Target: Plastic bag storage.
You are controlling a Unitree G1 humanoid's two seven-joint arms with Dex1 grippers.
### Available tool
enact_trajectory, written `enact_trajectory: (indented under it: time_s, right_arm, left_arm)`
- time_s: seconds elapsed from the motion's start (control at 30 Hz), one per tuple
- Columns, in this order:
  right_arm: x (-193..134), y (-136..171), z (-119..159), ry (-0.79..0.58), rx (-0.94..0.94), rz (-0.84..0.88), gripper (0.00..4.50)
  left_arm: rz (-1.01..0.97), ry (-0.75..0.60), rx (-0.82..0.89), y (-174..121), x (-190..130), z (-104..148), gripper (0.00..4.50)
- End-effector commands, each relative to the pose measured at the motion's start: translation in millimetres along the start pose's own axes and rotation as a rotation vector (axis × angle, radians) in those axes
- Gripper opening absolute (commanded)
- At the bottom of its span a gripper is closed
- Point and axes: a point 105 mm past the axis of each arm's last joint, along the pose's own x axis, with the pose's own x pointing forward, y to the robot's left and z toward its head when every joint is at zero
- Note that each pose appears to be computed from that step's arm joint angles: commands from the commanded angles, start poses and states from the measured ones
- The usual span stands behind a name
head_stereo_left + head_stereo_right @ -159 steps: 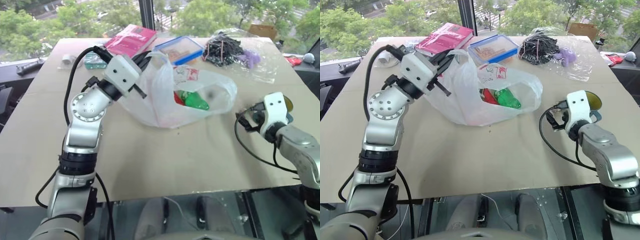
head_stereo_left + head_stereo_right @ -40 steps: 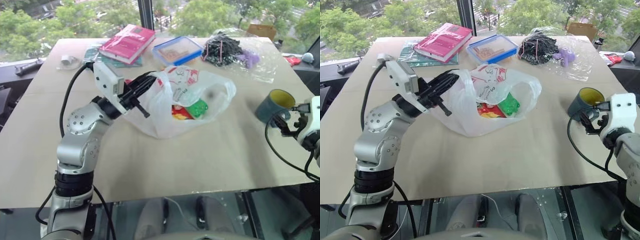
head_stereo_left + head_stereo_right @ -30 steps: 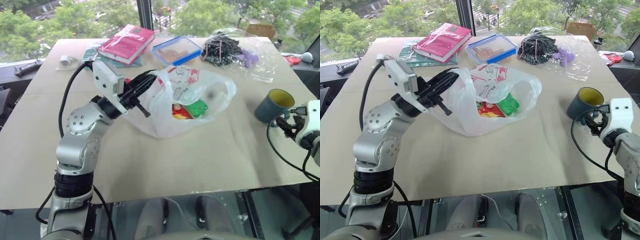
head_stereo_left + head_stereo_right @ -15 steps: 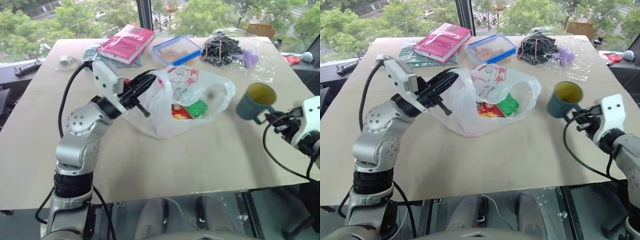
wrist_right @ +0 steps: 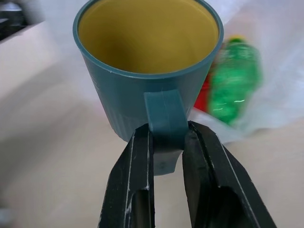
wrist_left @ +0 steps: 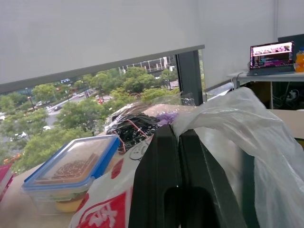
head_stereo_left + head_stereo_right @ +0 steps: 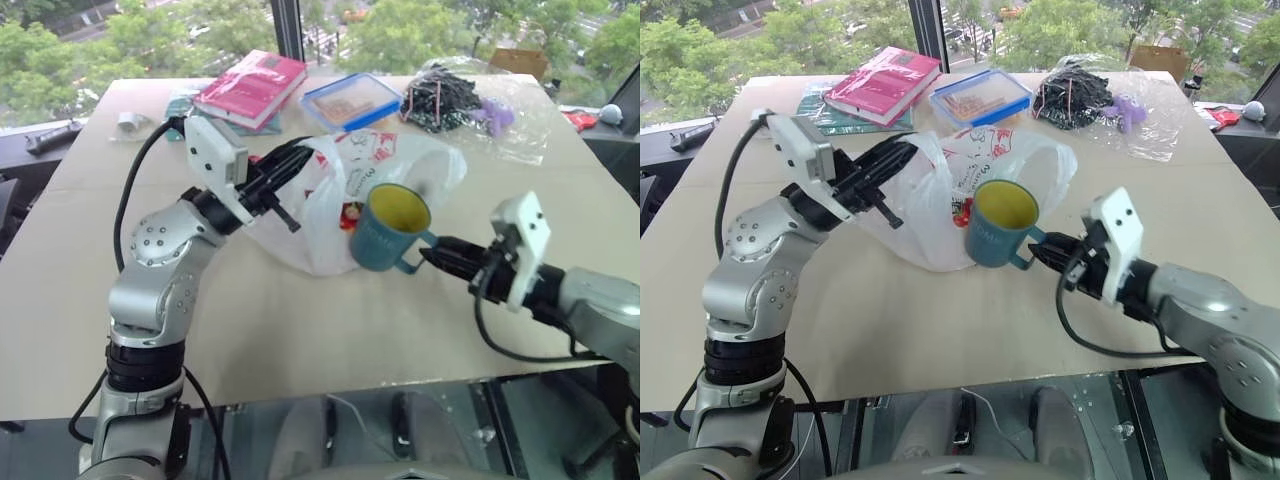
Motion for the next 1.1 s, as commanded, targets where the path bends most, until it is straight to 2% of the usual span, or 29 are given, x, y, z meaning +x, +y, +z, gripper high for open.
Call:
enact_trajectory:
  time_s: [0.03,0.17,0.33,0.43,0.57,0.7,0.8,0.87,0.9,1.03,1.1]
  right_arm:
    - [6.2,-5.5,13.0,-0.052,-0.035,-0.002,0.33]
    - [15.3,0.2,11.1,-0.043,-0.031,0.057,0.33]
    - [41.0,20.6,12.2,-0.034,-0.030,0.179,0.33]
    - [71.5,34.2,23.8,-0.060,-0.003,0.241,0.33]
    - [106.3,29.1,38.0,-0.088,0.029,0.211,0.33]
    - [145.5,33.9,43.7,-0.088,0.041,0.223,0.33]
    - [163.2,40.0,41.9,-0.081,0.026,0.259,0.33]
    - [166.5,44.6,39.0,-0.082,0.005,0.287,1.34]
    - [165.5,43.4,40.6,-0.095,-0.021,0.274,1.70]
    - [131.3,34.1,65.1,-0.199,-0.090,0.215,3.67]
    - [96.9,35.7,76.2,-0.238,-0.128,0.213,3.67]
  left_arm:
    - [-0.057,-0.018,0.080,-9.1,-11.4,15.7,0.00]
    - [-0.095,0.005,0.104,-17.8,-20.1,14.9,0.00]
    - [-0.081,-0.013,0.123,-17.7,-14.3,19.8,0.00]
    - [-0.090,-0.039,0.133,-19.1,-9.4,25.4,0.00]
    - [-0.104,-0.034,0.138,-20.0,-11.3,24.5,0.00]
    - [-0.112,-0.024,0.140,-22.7,-12.9,20.7,0.00]
    - [-0.106,-0.024,0.139,-22.6,-12.3,19.8,0.00]
    - [-0.083,-0.026,0.136,-20.3,-11.0,19.1,0.00]
    - [-0.072,-0.027,0.135,-19.1,-10.8,18.8,0.00]
    - [-0.015,-0.025,0.117,-9.8,-11.3,15.4,0.00]
    - [0.006,-0.028,0.105,-4.6,-10.4,13.1,0.00]
